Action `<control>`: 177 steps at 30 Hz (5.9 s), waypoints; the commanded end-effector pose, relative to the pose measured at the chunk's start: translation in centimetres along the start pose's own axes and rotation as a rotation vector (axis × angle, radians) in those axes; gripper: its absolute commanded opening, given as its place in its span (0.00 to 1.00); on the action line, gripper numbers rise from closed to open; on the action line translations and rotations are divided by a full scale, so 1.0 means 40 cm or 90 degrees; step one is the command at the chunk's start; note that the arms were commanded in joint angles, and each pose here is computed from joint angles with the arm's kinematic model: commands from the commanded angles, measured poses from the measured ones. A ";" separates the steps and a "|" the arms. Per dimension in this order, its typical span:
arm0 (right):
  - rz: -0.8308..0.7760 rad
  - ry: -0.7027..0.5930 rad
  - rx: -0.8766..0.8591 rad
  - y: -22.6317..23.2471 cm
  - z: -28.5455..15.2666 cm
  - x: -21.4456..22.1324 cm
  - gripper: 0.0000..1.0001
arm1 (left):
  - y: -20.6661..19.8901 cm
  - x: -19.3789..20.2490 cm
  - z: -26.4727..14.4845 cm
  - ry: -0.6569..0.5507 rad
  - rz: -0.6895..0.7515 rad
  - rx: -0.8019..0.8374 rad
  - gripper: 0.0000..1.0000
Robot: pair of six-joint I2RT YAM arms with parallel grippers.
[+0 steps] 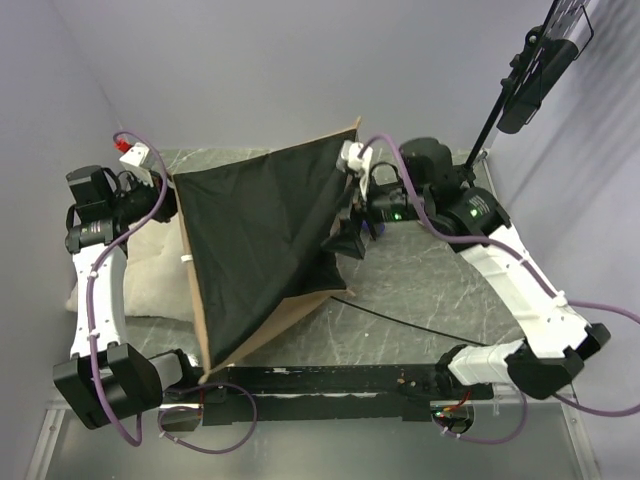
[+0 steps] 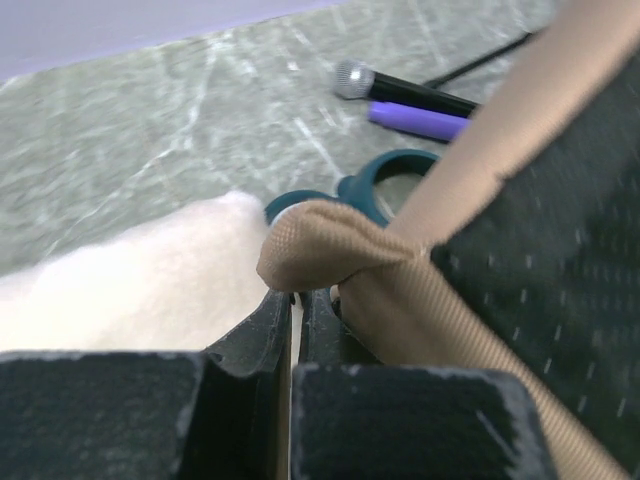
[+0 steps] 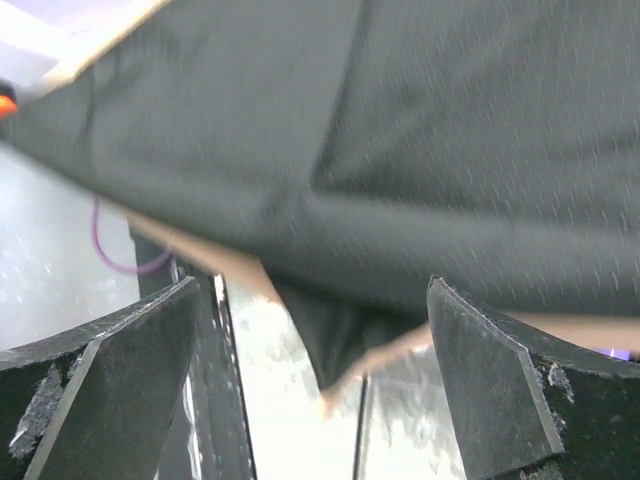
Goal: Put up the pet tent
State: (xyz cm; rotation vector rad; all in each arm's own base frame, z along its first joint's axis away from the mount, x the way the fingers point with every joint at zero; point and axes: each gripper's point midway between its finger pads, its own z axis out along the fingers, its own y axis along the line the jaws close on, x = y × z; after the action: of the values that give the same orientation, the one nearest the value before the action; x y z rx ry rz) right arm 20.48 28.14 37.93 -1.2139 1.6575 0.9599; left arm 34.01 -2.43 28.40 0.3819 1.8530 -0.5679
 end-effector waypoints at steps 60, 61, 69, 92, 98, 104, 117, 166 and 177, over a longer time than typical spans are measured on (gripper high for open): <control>0.091 0.000 0.024 -0.113 0.143 0.091 0.00 | 0.005 -0.473 -0.208 -0.157 0.047 0.003 0.99; 0.092 -0.001 0.024 -0.113 0.144 0.091 0.00 | -0.018 -0.450 -0.195 -0.133 0.041 0.041 0.97; 0.103 -0.013 0.011 -0.098 0.141 0.081 0.00 | -0.390 -0.290 -0.084 -0.106 0.295 0.267 1.00; 0.050 -0.023 -0.108 0.017 0.102 0.088 0.00 | -0.603 0.026 0.108 -0.028 0.566 0.329 0.66; 0.023 -0.039 -0.146 0.047 0.087 0.077 0.37 | -0.597 0.037 0.097 0.003 0.561 0.355 0.01; -0.103 -0.083 -0.081 0.043 0.033 0.122 0.84 | -0.546 -0.016 0.072 -0.030 0.504 0.361 0.01; -0.210 -0.072 0.029 -0.075 0.108 0.186 0.83 | -0.591 -0.040 0.006 -0.091 0.472 0.451 0.01; -0.227 -0.131 -0.126 0.048 0.146 0.094 0.00 | -0.695 0.027 0.076 -0.043 0.482 0.472 0.39; -0.223 -0.240 -0.067 0.085 0.034 -0.122 0.73 | -0.657 0.016 0.039 -0.044 0.316 0.462 0.01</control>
State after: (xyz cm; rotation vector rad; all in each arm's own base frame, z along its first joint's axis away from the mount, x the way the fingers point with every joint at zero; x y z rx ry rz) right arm 20.46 32.29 32.88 -1.3456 1.2984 0.9698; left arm 21.31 -25.92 30.44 1.3588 1.3629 -0.7860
